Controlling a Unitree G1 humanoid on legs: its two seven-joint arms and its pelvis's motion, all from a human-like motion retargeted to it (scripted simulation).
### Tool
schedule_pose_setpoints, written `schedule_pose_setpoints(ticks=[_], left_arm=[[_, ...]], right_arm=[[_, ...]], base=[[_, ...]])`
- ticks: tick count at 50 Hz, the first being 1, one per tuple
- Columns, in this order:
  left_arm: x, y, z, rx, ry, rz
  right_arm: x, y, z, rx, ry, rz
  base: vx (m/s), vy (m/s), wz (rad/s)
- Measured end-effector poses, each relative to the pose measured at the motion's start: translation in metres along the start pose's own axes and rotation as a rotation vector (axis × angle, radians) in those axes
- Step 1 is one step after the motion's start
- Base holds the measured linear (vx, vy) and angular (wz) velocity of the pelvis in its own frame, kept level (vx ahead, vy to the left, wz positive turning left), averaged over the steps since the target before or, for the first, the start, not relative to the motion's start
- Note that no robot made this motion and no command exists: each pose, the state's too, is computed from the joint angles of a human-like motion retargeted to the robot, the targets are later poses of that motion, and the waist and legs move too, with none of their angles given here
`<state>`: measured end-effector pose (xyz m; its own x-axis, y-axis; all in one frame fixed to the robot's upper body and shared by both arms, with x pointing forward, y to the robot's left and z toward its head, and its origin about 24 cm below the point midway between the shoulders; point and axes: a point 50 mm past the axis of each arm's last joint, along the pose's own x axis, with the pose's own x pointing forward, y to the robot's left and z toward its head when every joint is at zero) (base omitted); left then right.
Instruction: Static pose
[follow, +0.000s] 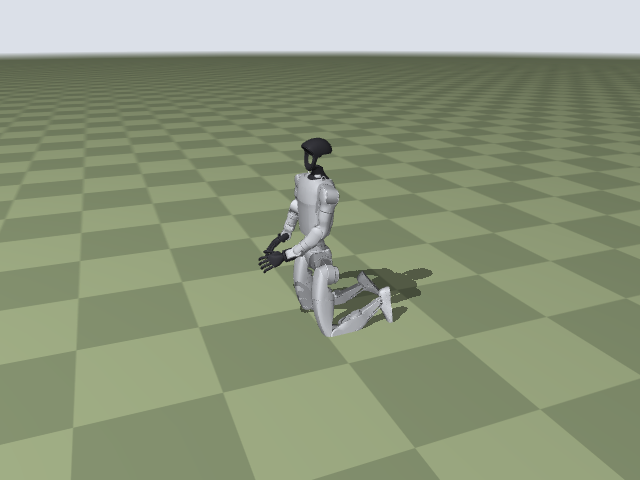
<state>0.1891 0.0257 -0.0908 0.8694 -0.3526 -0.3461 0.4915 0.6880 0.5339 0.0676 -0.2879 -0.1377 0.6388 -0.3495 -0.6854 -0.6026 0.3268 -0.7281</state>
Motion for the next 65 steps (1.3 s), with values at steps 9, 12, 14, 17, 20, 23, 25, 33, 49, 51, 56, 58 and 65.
schedule_pose_setpoints(ticks=[9,12,14,17,20,23,25,33,49,51,56,58,65], left_arm=[[0.0,-0.003,0.005,-0.006,-0.013,-0.001],[0.001,-0.004,0.006,-0.007,-0.018,0.0],[0.001,-0.005,0.007,-0.008,-0.021,0.001],[0.001,-0.006,0.009,-0.008,-0.026,-0.001],[0.001,-0.006,0.01,-0.009,-0.033,0.0],[0.001,-0.007,0.012,-0.009,-0.038,-0.003],[0.001,-0.008,0.012,-0.007,-0.04,-0.007],[0.002,-0.009,0.015,-0.002,-0.053,-0.016],[0.002,-0.012,0.017,0.007,-0.067,-0.046],[0.002,-0.012,0.017,0.009,-0.069,-0.051],[0.002,-0.012,0.017,0.008,-0.069,-0.059],[0.002,-0.013,0.017,0.008,-0.068,-0.065],[0.001,-0.013,0.015,0.001,-0.061,-0.076]], right_arm=[[-0.002,0.001,-0.005,-0.02,0.007,-0.001],[-0.003,0.0,-0.007,-0.026,0.009,-0.004],[-0.003,0.0,-0.008,-0.03,0.01,-0.005],[-0.003,0.001,-0.009,-0.035,0.01,-0.005],[-0.004,0.0,-0.011,-0.039,0.01,-0.007],[-0.004,0.001,-0.012,-0.042,0.009,-0.006],[-0.005,0.002,-0.012,-0.044,0.009,-0.001],[-0.006,0.002,-0.013,-0.047,0.004,0.008],[-0.006,0.003,-0.012,-0.036,-0.007,0.018],[-0.006,0.003,-0.012,-0.034,-0.01,0.02],[-0.006,0.003,-0.01,-0.029,-0.016,0.025],[-0.006,0.003,-0.009,-0.026,-0.019,0.03],[-0.006,0.005,-0.007,-0.013,-0.022,0.046]], base=[[0.0,0.0,0.0],[0.0,0.0,0.0],[0.0,0.0,0.0],[0.0,0.0,0.0],[0.0,0.0,0.0],[0.0,0.0,0.0],[0.0,0.0,0.0],[0.0,0.0,0.0],[0.0,0.0,0.0],[0.0,0.0,0.0],[0.0,0.0,0.0],[0.0,0.0,0.0],[0.0,0.0,0.0]])
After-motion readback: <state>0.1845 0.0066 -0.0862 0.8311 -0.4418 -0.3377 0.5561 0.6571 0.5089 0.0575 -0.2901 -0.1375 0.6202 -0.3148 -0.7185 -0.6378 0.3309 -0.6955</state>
